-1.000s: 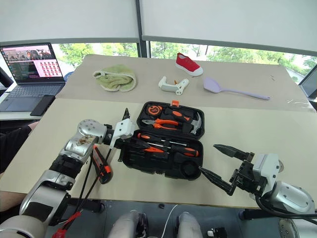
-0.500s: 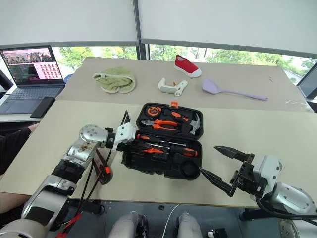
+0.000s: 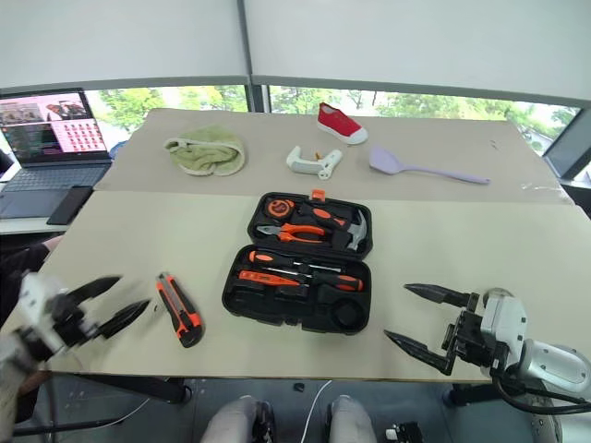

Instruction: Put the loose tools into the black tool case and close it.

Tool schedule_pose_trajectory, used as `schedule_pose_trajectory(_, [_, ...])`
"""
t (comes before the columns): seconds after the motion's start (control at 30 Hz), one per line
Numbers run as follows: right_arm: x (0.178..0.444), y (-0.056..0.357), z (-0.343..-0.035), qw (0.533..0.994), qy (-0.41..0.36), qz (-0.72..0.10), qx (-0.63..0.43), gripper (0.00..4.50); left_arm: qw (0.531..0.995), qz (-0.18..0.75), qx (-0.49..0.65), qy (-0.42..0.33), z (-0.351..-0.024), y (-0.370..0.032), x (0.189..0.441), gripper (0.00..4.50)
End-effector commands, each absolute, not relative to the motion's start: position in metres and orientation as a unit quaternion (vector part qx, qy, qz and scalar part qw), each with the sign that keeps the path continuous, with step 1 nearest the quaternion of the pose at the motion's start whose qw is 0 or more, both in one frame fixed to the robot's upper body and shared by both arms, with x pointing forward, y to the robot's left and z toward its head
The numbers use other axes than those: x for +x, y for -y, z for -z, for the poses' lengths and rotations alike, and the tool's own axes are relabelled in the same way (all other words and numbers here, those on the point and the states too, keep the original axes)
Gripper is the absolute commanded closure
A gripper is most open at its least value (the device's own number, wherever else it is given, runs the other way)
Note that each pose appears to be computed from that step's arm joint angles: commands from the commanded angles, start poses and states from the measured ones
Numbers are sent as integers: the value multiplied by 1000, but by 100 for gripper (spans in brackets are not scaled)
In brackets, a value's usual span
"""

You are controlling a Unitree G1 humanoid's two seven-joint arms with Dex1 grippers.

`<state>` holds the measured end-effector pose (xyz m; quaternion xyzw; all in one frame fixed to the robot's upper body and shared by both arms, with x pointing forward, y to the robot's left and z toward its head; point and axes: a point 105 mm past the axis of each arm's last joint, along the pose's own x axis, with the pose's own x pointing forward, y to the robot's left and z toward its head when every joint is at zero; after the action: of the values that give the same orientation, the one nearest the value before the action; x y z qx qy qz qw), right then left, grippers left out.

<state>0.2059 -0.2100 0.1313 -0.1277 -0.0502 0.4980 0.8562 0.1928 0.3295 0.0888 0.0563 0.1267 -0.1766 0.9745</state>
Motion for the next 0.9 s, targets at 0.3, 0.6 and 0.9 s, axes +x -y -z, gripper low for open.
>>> schedule_pose_trajectory(0.3, [216, 197, -139, 832, 110, -527, -134, 0, 987, 75, -4, -145, -116, -305, 189, 2])
schedule_pose_trajectory(0.6, [223, 178, -151, 811, 140, -561, -95, 0, 975, 46, -94, -196, -114, -224, 221, 2])
schedule_pose_trajectory(0.9, [222, 181, -154, 811, 130, -562, -94, 0, 959, 20, -109, -260, -94, -195, 238, 2])
